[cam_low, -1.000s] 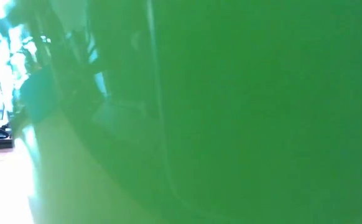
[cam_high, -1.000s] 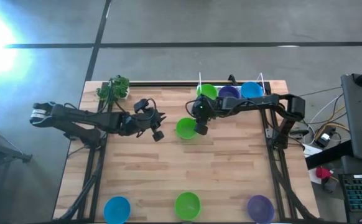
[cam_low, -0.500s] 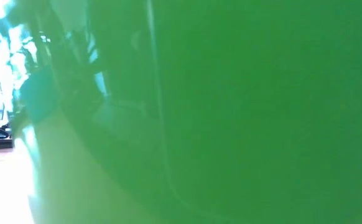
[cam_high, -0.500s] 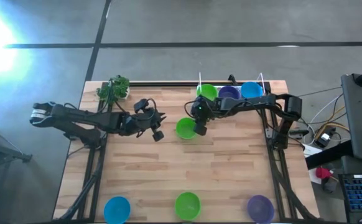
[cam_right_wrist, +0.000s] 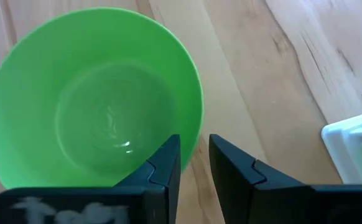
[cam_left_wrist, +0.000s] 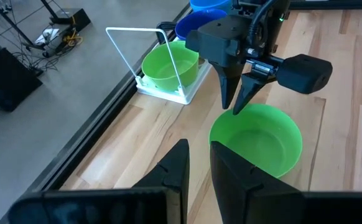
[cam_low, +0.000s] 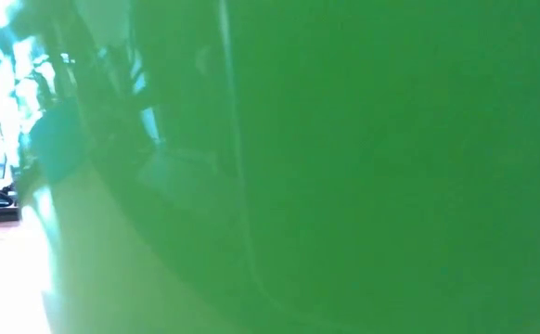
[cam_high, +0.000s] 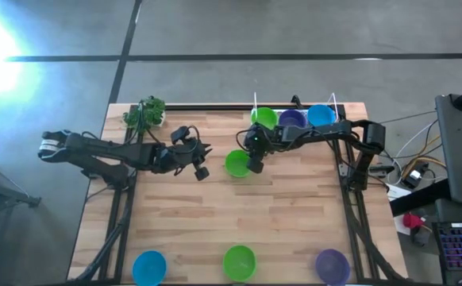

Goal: Pick & Place Mini bowls
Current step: Stack the top green bowl on top of the green bowl on the shelf

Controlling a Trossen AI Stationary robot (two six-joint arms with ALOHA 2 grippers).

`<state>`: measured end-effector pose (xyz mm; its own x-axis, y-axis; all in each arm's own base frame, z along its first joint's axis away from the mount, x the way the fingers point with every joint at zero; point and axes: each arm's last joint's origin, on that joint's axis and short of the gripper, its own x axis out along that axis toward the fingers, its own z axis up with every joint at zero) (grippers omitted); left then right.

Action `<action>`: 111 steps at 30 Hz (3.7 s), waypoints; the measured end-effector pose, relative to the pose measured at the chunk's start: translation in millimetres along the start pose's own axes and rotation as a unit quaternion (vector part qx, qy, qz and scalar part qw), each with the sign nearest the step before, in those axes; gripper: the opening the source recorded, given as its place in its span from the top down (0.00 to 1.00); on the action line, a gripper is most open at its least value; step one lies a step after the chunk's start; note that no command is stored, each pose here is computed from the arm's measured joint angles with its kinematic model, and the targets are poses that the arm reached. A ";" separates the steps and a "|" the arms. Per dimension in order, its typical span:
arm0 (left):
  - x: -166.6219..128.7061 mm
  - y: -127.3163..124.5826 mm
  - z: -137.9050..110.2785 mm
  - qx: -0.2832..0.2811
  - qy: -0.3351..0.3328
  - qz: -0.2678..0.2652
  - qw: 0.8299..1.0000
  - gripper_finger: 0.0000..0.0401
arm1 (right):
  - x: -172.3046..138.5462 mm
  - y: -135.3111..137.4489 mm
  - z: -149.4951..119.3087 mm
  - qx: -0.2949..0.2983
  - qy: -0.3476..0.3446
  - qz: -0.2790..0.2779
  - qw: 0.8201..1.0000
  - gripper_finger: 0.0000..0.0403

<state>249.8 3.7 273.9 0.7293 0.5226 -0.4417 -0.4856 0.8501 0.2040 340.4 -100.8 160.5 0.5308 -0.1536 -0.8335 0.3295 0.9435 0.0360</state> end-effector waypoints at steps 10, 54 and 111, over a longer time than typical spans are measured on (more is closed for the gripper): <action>0.0 0.0 -0.1 0.000 0.001 0.000 1.000 0.85 | 15.3 -0.3 -6.1 0.007 0.021 0.001 1.000 0.80; 1.1 -0.3 -3.0 0.002 0.003 0.001 1.000 0.85 | -166.6 -85.7 -9.6 0.184 -0.084 -0.261 0.944 0.97; 1.5 -0.4 -4.4 0.007 0.005 0.001 1.000 0.85 | -78.3 -146.4 13.0 0.170 -0.024 -0.146 0.974 0.97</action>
<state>248.9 3.9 269.3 0.7236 0.5234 -0.4498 -0.4803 0.8500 0.2164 260.8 -230.7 227.7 0.4089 -0.4226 -0.8088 0.7077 0.7064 -0.0113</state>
